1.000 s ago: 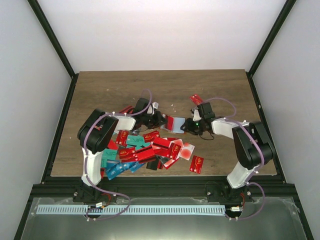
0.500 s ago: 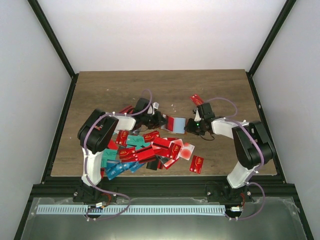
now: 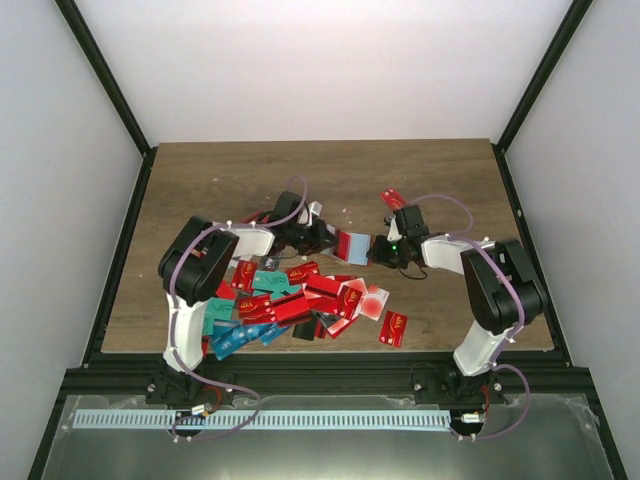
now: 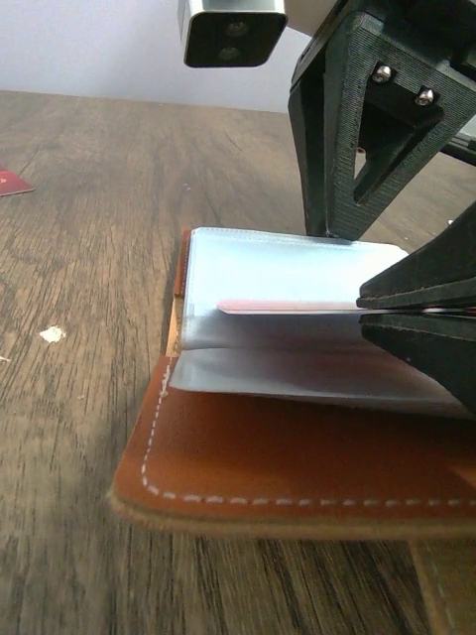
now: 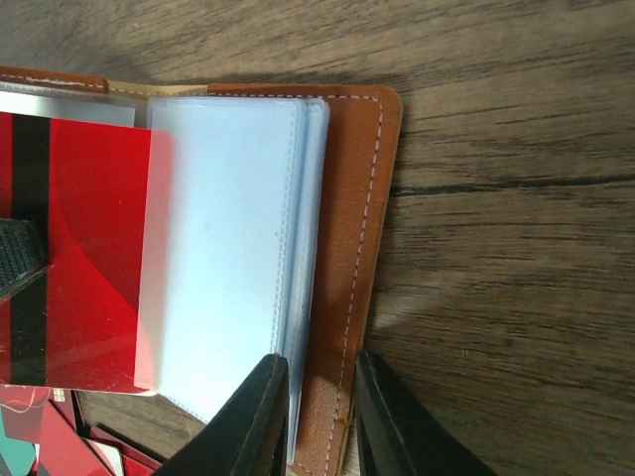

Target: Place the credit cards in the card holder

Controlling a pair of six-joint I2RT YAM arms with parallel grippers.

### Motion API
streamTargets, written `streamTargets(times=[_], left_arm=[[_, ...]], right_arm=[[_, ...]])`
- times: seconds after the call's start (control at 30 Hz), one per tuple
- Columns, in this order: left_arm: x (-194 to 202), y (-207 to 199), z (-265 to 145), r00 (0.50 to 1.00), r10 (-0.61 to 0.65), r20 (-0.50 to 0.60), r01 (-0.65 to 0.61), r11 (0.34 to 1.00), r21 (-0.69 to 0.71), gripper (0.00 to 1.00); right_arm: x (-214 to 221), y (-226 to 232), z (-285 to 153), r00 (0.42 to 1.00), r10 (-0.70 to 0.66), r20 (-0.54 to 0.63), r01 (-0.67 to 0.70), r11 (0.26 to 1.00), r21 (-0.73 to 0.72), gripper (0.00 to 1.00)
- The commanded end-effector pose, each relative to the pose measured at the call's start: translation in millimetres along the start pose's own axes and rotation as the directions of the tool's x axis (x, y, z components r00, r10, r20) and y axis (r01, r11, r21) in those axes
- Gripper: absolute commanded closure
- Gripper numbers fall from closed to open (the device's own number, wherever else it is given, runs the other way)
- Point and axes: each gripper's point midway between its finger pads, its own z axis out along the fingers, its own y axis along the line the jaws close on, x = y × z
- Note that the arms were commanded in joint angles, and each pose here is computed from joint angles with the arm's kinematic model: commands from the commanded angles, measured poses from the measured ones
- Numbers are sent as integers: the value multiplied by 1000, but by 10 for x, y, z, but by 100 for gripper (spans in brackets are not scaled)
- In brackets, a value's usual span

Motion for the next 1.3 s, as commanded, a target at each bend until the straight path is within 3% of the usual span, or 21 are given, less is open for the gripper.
streamTargets(times=[0.0,1.27], left_arm=[[78,51,89,999,6,-53,-7,1000,-13,96],[137,49,368,999,-32,-41,32,999,17,96]], right_arm=[[-6,-32,54,1000,-1,-12,1,1000,14,79],[-20,31,69,1000,-6,-19,5,1000,-16,80]])
